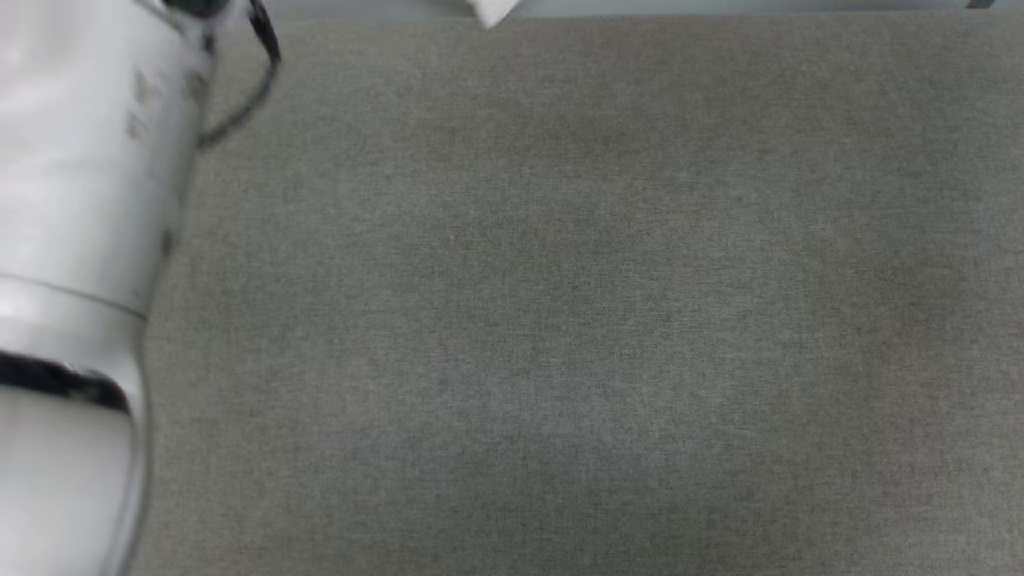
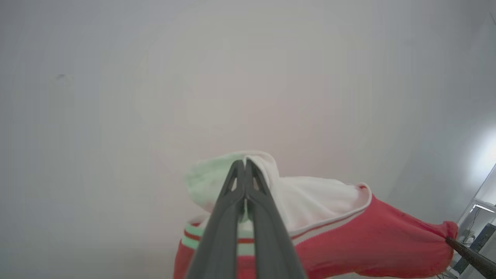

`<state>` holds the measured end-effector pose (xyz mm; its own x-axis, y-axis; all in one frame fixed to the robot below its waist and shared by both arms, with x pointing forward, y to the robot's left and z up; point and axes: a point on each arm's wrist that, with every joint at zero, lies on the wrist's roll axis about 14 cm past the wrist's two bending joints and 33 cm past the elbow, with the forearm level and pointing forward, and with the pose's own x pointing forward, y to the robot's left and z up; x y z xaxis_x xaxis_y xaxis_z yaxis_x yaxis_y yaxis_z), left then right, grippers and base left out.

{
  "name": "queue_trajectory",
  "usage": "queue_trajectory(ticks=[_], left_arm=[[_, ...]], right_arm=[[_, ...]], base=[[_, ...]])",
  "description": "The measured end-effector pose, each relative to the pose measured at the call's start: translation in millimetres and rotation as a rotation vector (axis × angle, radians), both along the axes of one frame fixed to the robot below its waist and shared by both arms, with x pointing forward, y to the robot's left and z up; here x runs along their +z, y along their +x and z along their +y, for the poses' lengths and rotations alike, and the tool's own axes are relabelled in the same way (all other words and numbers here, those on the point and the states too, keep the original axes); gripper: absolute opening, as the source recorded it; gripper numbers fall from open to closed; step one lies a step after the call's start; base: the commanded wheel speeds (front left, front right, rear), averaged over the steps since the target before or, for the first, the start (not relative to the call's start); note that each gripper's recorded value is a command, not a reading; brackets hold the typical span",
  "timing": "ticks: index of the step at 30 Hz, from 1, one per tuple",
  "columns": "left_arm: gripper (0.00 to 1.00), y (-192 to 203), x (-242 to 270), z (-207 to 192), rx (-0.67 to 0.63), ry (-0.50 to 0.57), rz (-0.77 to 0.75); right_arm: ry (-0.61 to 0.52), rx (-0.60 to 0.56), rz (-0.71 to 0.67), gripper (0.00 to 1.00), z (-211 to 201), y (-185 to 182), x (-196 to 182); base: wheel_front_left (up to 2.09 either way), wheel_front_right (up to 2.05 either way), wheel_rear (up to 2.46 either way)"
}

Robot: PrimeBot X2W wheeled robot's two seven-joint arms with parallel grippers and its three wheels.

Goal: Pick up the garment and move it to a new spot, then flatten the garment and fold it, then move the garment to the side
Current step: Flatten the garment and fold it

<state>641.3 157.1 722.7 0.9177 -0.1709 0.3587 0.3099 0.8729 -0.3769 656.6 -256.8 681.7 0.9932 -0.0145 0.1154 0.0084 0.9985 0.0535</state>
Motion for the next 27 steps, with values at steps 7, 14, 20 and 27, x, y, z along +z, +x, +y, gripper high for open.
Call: queue_trajectory(ticks=[7,14,20,27], left_arm=[[0.00,-29,-119,-29,-0.120,-0.031,0.216],[0.00,-99,-204,-29,-0.159,-0.144,0.374],[0.00,-150,-217,-18,-0.147,-0.217,0.377],[0.00,-205,-234,-19,-0.170,-0.156,0.399]], right_arm=[[0.042,0.022,0.229,0.00,8,-20,-109],[0.071,0.082,0.443,0.00,14,-84,-208],[0.121,0.151,0.503,0.00,18,-134,-235],[0.148,0.213,0.562,0.00,14,-191,-246]], base=[[0.00,0.00,0.00],[0.00,0.00,0.00],[0.00,0.00,0.00],[0.00,0.00,0.00]])
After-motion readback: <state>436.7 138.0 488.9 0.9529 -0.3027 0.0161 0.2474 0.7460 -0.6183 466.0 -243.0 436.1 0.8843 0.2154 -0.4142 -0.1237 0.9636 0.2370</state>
